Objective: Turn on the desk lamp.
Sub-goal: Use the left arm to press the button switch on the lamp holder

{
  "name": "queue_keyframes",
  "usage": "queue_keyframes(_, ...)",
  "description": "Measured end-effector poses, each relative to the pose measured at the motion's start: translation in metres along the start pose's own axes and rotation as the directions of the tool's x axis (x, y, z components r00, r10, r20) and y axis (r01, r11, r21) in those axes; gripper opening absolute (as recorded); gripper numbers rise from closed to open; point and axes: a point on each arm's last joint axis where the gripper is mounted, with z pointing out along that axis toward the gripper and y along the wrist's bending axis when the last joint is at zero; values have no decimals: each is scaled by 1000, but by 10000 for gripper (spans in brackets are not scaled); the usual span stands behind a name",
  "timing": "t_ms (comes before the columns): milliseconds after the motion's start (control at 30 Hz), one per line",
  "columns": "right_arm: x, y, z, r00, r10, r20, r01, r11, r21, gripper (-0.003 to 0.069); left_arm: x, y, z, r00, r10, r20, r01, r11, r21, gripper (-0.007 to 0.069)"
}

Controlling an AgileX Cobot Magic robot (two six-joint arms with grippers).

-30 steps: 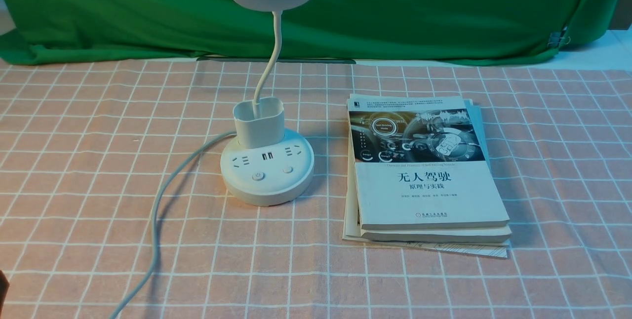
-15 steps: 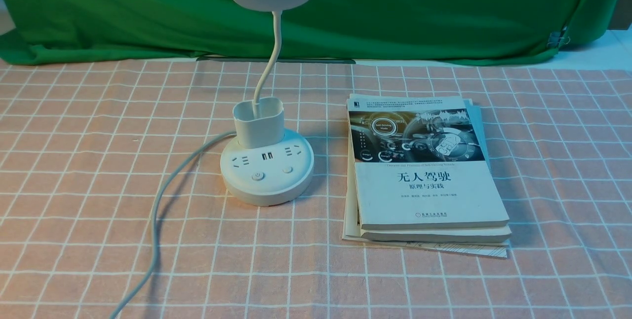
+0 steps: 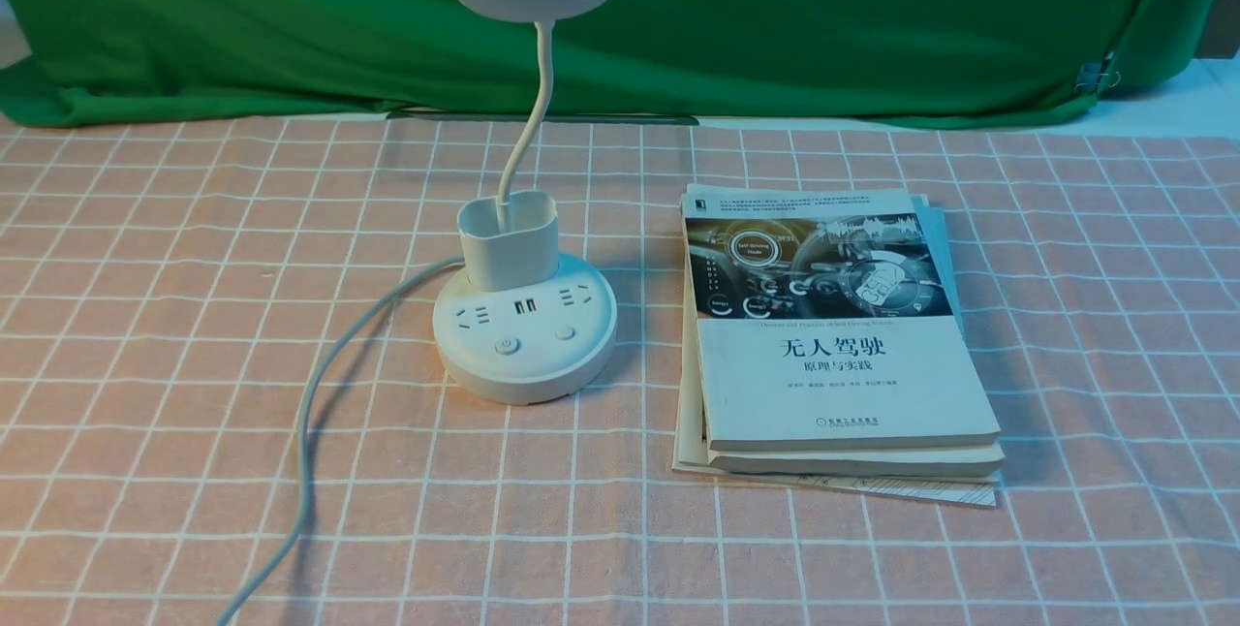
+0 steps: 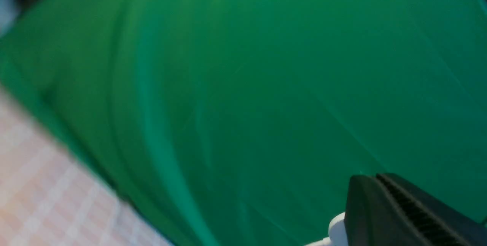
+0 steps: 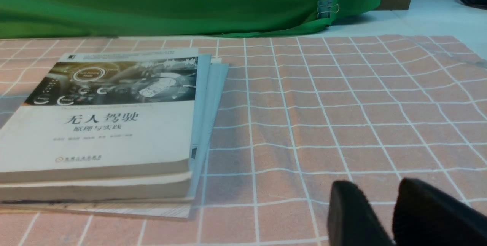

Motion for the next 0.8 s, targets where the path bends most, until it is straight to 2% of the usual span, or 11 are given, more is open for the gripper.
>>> queue_keyframes(67, 0, 0, 0, 1000, 0, 0, 0, 1000, 0, 239, -10, -9, 3, 997, 68, -21, -68, 998, -10, 21)
queue_keyframes(167, 0, 0, 0, 1000, 0, 0, 0, 1000, 0, 239, -39, -30, 27, 938, 258, -231, -295, 945, -142, 21)
queue_keyframes(233, 0, 0, 0, 1000, 0, 0, 0, 1000, 0, 239, -47, -31, 44, 875, 303, -378, -398, 894, -204, 21)
queue_keyframes(267, 0, 0, 0, 1000, 0, 0, 0, 1000, 0, 239, -50, -30, 67, 770, 328, -547, -511, 830, -222, 21)
queue_keyframes(333, 0, 0, 0, 1000, 0, 0, 0, 1000, 0, 239, -51, -30, 78, 705, 337, -624, -564, 800, -206, 21)
queue_keyframes(400, 0, 0, 0, 1000, 0, 0, 0, 1000, 0, 239, -47, -28, 106, 528, 358, -770, -661, 743, -107, 21)
queue_keyframes(433, 0, 0, 0, 1000, 0, 0, 0, 1000, 0, 239, -46, -28, 108, 517, 358, -777, -662, 744, -98, 21)
queue_keyframes(500, 0, 0, 0, 1000, 0, 0, 0, 1000, 0, 239, -33, -24, 138, 385, 378, -842, -669, 743, 27, 21)
queue_keyframes(533, 0, 0, 0, 1000, 0, 0, 0, 1000, 0, 239, -31, -24, 140, 382, 375, -845, -659, 751, 36, 21)
queue_keyframes(667, 0, 0, 0, 1000, 0, 0, 0, 1000, 0, 239, 18, -25, 178, 222, 423, -878, -513, 817, 264, 21)
queue_keyframes(800, 0, 0, 0, 1000, 0, 0, 0, 1000, 0, 239, 66, -34, 198, 135, 500, -856, -437, 805, 401, 21)
